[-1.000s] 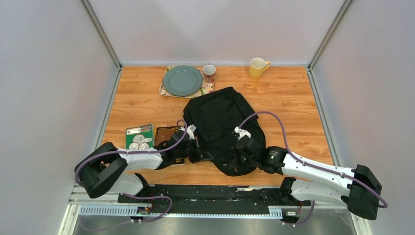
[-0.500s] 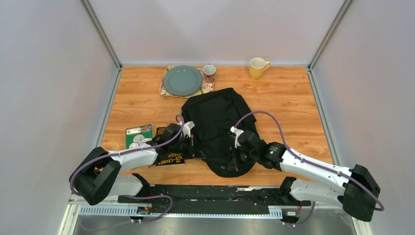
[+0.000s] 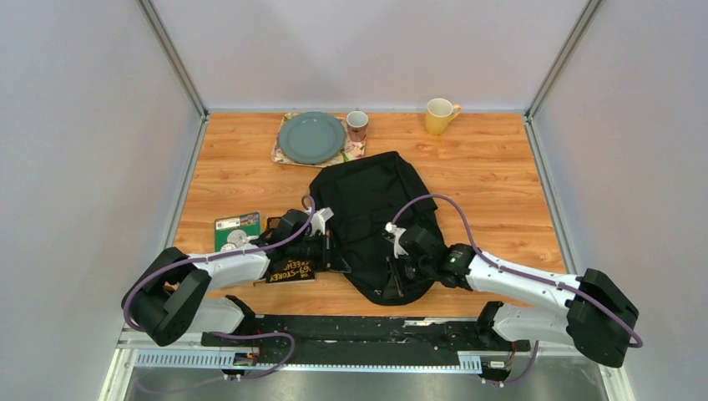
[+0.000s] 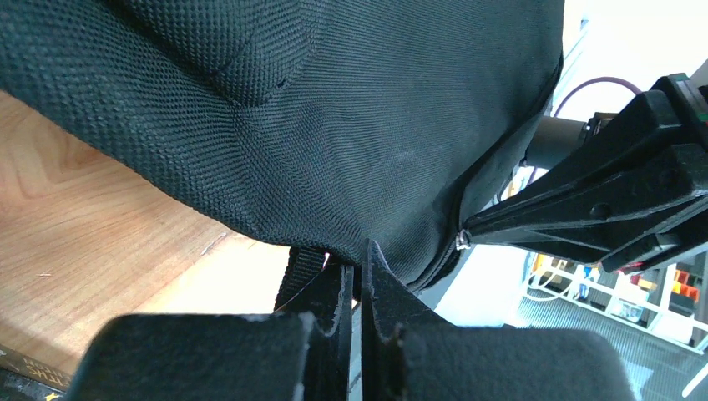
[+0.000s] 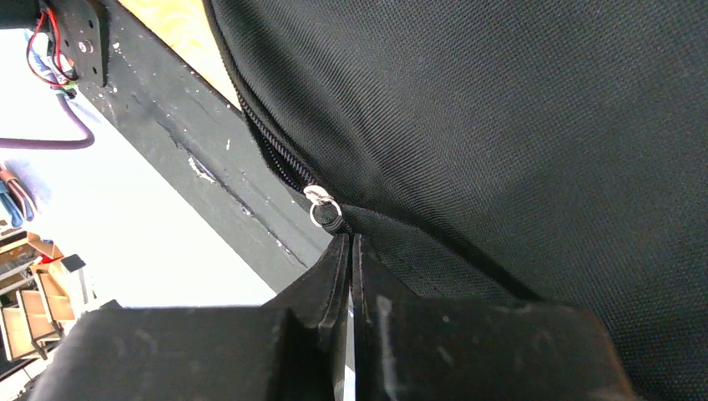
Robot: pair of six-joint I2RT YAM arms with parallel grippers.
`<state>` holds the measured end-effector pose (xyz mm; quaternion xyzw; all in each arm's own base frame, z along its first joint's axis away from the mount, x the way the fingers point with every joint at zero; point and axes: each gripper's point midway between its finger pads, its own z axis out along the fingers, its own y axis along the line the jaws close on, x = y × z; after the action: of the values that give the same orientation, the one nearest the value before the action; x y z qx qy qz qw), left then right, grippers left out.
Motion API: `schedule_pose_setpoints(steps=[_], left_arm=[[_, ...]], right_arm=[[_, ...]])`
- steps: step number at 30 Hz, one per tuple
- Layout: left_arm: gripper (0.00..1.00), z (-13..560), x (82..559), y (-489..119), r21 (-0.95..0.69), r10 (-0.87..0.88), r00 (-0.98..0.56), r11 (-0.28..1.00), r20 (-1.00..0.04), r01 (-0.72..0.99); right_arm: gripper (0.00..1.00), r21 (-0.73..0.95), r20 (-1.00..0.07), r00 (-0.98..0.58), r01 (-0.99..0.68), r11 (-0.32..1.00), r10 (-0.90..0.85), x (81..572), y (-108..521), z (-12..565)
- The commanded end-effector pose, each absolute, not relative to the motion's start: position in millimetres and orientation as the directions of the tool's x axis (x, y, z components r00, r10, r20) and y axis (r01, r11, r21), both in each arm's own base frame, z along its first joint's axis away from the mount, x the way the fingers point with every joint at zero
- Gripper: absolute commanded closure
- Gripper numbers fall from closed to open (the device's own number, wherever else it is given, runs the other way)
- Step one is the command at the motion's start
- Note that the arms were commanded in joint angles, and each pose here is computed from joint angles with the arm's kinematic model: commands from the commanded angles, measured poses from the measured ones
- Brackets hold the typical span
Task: Pack the student bag
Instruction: Unzip the student bag at the center of the board.
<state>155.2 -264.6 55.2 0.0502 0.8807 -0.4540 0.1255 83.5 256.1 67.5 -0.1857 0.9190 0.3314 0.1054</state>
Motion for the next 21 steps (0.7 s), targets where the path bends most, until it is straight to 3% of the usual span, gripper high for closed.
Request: schedule_pose_setpoints(steps=[1,7,15,18,21], left_arm=[[1.00,60,158,-267,-0.800,-0.020,-0.957,0.554,-0.290,0.230],[1.00,58,156,-267,-0.801,-0.020,-0.960,0.557,-0.278,0.220],[1.00,56,156,-267,-0.802,-0.019,-0.964,0.560,-0.265,0.209],[1.00,56,156,-267,-0.802,-0.020,-0.964,0.559,-0.264,0.209],[1.00,56,156,-267,-0.802,-0.020,-0.963,0.559,-0.267,0.211]], right_arm=[[0.91,0.560,-0.331,-0.903,-0.423,0.713,-0.275,88,262,63],[0.76,0.574,-0.343,-0.900,-0.428,0.698,-0.269,91,268,65],[0.71,0.594,-0.333,-0.901,-0.428,0.681,-0.276,85,274,65],[0.73,0.586,-0.327,-0.904,-0.423,0.691,-0.276,85,275,61],[0.89,0.578,-0.326,-0.906,-0.418,0.701,-0.271,86,275,59]])
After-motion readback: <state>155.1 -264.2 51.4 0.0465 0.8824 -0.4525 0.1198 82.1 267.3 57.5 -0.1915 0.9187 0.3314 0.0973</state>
